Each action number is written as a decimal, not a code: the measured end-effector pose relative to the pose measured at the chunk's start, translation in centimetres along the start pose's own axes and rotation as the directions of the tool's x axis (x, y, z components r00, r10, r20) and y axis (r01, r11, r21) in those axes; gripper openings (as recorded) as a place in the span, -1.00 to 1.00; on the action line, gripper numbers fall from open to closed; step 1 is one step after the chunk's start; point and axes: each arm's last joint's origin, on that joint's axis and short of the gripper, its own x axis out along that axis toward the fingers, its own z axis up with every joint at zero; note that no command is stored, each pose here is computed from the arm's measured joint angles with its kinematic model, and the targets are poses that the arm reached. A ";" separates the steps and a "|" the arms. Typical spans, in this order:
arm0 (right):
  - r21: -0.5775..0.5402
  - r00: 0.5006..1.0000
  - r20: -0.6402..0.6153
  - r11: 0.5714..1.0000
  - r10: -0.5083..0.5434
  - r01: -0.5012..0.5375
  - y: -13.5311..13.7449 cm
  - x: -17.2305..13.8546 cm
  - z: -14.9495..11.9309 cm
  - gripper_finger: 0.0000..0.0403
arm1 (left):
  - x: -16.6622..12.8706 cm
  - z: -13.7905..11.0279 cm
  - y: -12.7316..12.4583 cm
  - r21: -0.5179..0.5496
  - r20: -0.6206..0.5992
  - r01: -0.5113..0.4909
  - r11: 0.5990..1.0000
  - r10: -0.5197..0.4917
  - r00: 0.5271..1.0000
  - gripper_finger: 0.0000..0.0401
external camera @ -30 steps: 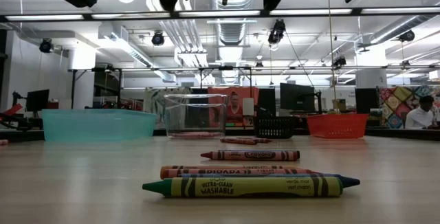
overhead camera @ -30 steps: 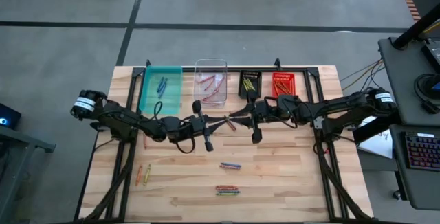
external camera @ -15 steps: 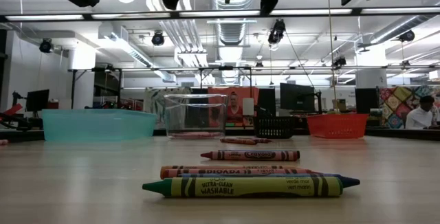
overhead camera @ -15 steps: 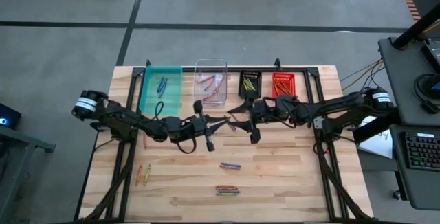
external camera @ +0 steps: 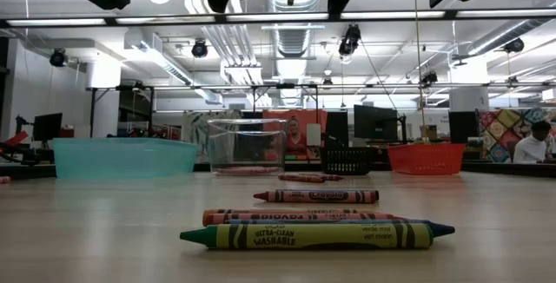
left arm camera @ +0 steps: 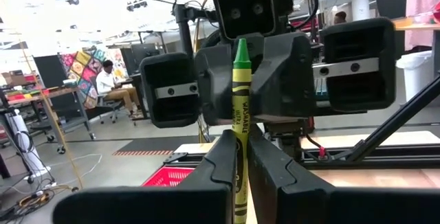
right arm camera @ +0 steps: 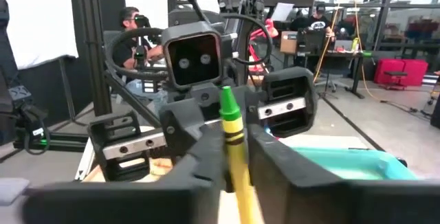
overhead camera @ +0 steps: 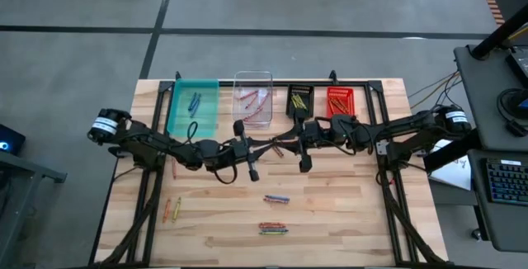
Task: Sort crayons
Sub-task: Put the green crayon into the black bin, then put the red crayon into the transparent bin
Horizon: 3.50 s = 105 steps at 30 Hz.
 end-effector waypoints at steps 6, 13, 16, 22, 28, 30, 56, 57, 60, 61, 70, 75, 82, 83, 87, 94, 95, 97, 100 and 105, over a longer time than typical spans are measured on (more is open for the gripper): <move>-0.003 1.000 -0.001 1.000 -0.003 0.003 0.0 0.0 0.0 -0.92 | 0.0 -0.1 0.0 0.000 -0.006 0.002 1.000 -0.002 1.000 -0.81; -0.005 0.996 -0.043 0.997 -0.082 0.082 -1.5 -0.7 0.5 -0.93 | -0.4 0.1 0.4 0.020 -0.082 -0.058 0.998 0.059 0.995 -0.49; -0.018 0.953 -0.195 0.972 -0.232 0.233 -3.6 -0.9 0.8 -0.93 | -0.9 0.4 0.7 0.036 -0.133 -0.139 0.990 0.143 0.981 -0.42; -0.124 0.691 -0.512 0.839 -0.511 0.529 -9.1 -1.9 0.4 -0.93 | -2.0 1.4 1.6 0.032 -0.201 -0.184 0.982 0.187 0.962 -0.38; -0.106 0.492 -0.667 0.725 -0.560 0.681 -14.6 -2.8 -2.7 -0.93 | -2.9 2.2 2.3 0.025 -0.236 -0.200 0.980 0.200 0.951 -0.38; -0.070 0.448 -0.709 0.686 -0.545 0.724 -16.3 -3.1 -4.1 -0.93 | -3.1 2.4 2.4 0.026 -0.239 -0.199 0.980 0.199 0.950 -0.38; 0.023 0.344 -0.834 0.596 -0.431 0.802 -20.2 -3.2 -6.8 -0.28 | -5.5 2.8 3.8 -0.022 -0.378 -0.234 0.972 0.208 0.902 -0.38; 0.027 0.353 -0.828 0.597 -0.436 0.801 -20.1 -3.2 -6.3 -0.26 | -5.6 2.7 3.8 -0.033 -0.394 -0.240 0.970 0.208 0.895 -0.38; 0.042 0.379 -0.811 0.603 -0.445 0.797 -19.4 -3.4 -4.8 -0.25 | -6.0 2.0 3.9 -0.073 -0.453 -0.270 0.960 0.209 0.867 -0.38; 0.046 0.390 -0.805 0.608 -0.447 0.792 -19.1 -3.4 -4.2 -0.25 | -6.2 1.8 4.0 -0.085 -0.477 -0.283 0.955 0.210 0.853 -0.38; 0.082 0.520 -0.726 0.695 -0.449 0.714 -14.9 -3.0 0.5 -0.35 | -7.7 2.9 5.5 -0.104 -0.828 -0.421 0.901 0.156 0.539 -0.38; 0.088 0.578 -0.694 0.748 -0.428 0.658 -12.5 -2.7 2.0 -0.37 | -8.8 2.6 5.6 -0.030 -0.935 -0.509 0.860 0.155 0.318 -0.38; 0.091 0.628 -0.681 0.807 -0.376 0.583 -9.9 -1.8 2.6 -0.36 | -10.8 -0.4 5.5 0.074 -0.985 -0.649 0.757 0.157 0.071 -0.38; 0.088 0.632 -0.682 0.816 -0.369 0.571 -9.6 -1.7 2.6 -0.36 | -11.1 -0.9 5.4 0.085 -0.987 -0.664 0.743 0.152 0.044 -0.38; 0.077 0.642 -0.683 0.839 -0.349 0.538 -8.8 -1.3 2.5 -0.36 | -12.4 -3.1 5.4 0.152 -0.985 -0.707 0.691 0.163 -0.052 -0.38; 0.065 0.646 -0.679 0.848 -0.348 0.526 -8.7 -1.2 2.5 -0.38 | -14.4 -5.6 5.9 0.244 -0.967 -0.791 0.562 0.203 -0.155 -0.38; 0.065 0.646 -0.679 0.848 -0.348 0.526 -8.7 -1.2 2.5 -0.38 | -14.6 -5.9 5.8 0.250 -0.965 -0.804 0.539 0.202 -0.165 -0.38; 0.064 0.645 -0.681 0.849 -0.347 0.524 -8.7 -1.1 2.4 -0.38 | -15.2 -6.3 5.7 0.262 -0.963 -0.821 0.508 0.195 -0.187 -0.38; 0.053 0.640 -0.686 0.854 -0.345 0.517 -8.7 -1.0 2.2 -0.40 | -15.4 -6.1 5.0 0.238 -0.969 -0.831 0.504 0.181 -0.167 -0.38; 0.038 0.638 -0.689 0.861 -0.344 0.507 -8.7 -1.0 2.0 -0.40 | -16.1 -6.0 4.0 0.224 -0.972 -0.852 0.474 0.176 -0.158 -0.38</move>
